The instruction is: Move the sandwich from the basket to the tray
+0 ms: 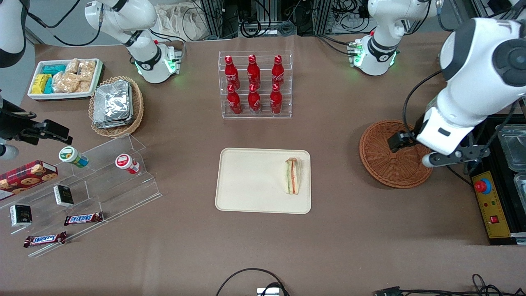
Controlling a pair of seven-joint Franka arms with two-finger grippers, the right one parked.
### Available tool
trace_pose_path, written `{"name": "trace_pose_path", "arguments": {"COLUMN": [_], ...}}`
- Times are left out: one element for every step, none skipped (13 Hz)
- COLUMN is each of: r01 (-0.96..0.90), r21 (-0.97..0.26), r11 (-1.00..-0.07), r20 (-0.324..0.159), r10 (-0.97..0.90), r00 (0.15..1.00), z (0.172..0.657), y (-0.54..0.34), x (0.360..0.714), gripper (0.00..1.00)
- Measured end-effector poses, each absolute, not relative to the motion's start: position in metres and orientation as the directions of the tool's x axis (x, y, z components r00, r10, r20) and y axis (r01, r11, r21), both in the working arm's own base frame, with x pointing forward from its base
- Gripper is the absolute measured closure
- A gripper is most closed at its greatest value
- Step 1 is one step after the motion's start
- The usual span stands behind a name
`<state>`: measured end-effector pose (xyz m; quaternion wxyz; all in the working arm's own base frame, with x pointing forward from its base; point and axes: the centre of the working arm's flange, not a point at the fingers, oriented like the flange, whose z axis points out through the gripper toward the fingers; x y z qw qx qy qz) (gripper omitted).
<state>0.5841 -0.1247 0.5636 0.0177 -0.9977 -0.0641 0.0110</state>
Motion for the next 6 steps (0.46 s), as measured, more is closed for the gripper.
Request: {"name": "trace_pose_path", "arguments": {"r01": [0.111, 0.101, 0.088, 0.068, 0.048, 0.037], "r21": [-0.039, -0.04, -0.042, -0.044, -0.047, -0.047], "r11": [-0.993, -0.994, -0.995, -0.997, -0.998, -0.998], "r20": [-0.022, -0.017, -0.015, -0.018, -0.023, -0.021], "r10": [0.112, 0.102, 0.089, 0.069, 0.049, 0.038], "r00": [0.993, 0.995, 0.996, 0.997, 0.999, 0.999], "z": [0.572, 0.581, 0.592, 0.6, 0.609, 0.618], "y": [-0.117, -0.109, -0.101, -0.094, -0.087, -0.08], "x": [0.58, 0.576, 0.57, 0.564, 0.559, 0.555], "gripper": [0.0, 0.0, 0.0, 0.0, 0.0, 0.0]}}
